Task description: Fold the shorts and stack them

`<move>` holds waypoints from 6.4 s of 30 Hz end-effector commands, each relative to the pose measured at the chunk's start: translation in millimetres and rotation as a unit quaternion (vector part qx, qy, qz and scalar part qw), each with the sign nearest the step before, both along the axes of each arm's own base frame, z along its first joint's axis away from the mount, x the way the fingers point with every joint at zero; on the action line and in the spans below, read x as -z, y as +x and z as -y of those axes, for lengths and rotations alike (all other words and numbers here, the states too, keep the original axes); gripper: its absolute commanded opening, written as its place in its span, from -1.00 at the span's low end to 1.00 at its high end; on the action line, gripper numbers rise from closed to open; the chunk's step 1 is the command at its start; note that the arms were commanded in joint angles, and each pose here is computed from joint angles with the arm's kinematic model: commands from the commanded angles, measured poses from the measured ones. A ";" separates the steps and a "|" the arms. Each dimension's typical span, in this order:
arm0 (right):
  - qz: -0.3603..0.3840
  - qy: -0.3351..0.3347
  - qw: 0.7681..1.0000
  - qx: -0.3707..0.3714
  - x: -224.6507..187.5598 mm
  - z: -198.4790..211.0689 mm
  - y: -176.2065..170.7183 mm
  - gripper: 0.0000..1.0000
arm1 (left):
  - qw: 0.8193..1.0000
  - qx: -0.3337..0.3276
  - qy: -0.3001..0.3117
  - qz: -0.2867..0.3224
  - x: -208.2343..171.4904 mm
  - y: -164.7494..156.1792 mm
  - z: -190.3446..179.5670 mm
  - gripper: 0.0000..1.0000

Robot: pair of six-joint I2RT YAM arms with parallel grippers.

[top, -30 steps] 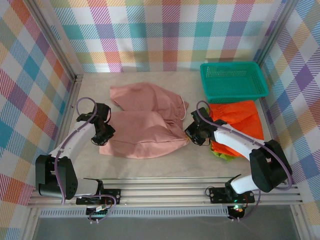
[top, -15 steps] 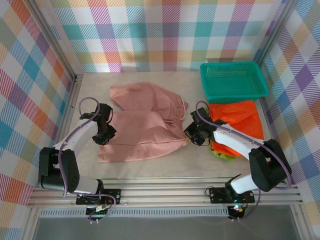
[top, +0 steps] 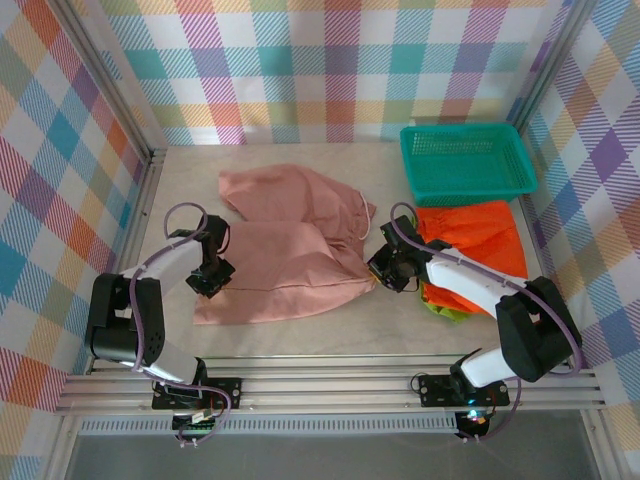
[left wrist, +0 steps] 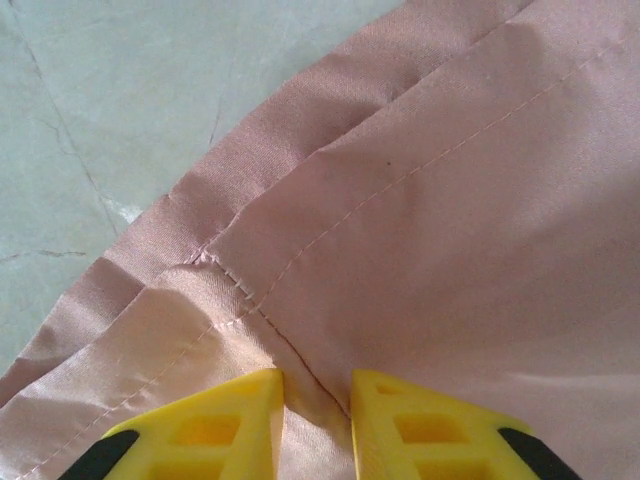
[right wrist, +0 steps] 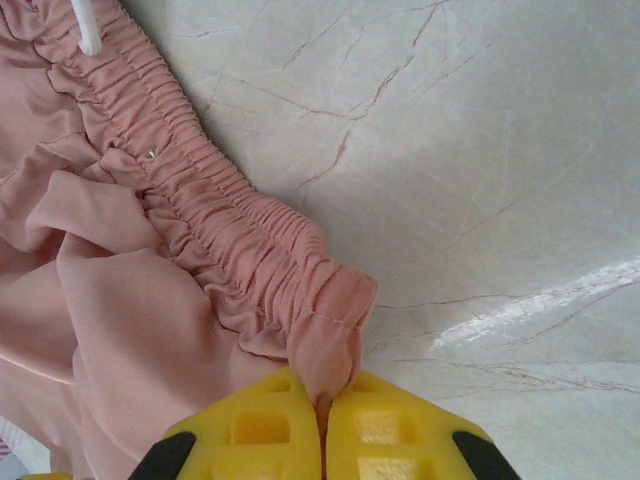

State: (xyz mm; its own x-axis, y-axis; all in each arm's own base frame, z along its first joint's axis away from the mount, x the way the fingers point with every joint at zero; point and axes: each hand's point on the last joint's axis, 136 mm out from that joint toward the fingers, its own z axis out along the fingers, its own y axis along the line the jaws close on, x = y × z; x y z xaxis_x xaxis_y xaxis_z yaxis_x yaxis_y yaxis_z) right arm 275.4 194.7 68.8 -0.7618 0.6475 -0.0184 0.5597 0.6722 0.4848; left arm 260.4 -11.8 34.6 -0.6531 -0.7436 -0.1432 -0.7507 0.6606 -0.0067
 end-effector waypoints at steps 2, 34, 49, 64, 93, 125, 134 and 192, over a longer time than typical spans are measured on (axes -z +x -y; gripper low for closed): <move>-0.011 0.000 1.000 -0.014 8.1 -3.6 -5.8 -0.97 | 1.000 -0.013 0.015 -0.017 7.6 -8.7 -8.1 -0.69; 0.365 -0.073 0.921 -0.116 -301.8 -12.3 85.0 -1.00 | 0.925 0.016 0.051 0.377 -349.6 69.7 -30.5 -1.00; 0.569 0.102 0.812 -0.085 -480.6 -27.9 228.9 -1.00 | 0.816 -0.060 0.057 0.572 -497.0 185.3 -85.1 -1.00; 0.577 0.063 0.795 -0.179 -487.1 -24.4 175.4 -1.00 | 0.771 -0.021 0.052 0.634 -556.9 106.3 -69.6 -1.00; 0.315 0.034 0.921 -0.227 -267.6 -89.3 233.3 -1.00 | 0.905 0.042 -0.013 0.423 -321.6 218.9 -55.6 -1.00; 0.297 0.051 0.907 -0.294 -151.0 -18.8 51.9 -1.00 | 0.831 0.053 0.087 0.546 -279.1 -27.0 -43.4 -1.00; 0.123 0.068 0.946 -0.294 -68.6 -25.2 -57.8 -1.00 | 0.867 0.032 0.152 0.474 -274.2 -60.5 -67.0 -1.00; 0.064 -0.057 0.968 -0.234 -49.0 3.4 -4.9 -1.00 | 0.986 0.075 -0.099 0.114 -15.5 167.8 -25.5 -0.32</move>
State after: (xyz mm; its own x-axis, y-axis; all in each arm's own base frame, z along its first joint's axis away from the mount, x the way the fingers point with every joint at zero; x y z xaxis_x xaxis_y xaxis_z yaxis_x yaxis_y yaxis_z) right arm 274.6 193.7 116.1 -0.9559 0.2325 -0.1792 0.1358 0.8916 0.4321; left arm 428.3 3.8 59.7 -0.7485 -0.6418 -0.1670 -0.5762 0.7540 -0.3153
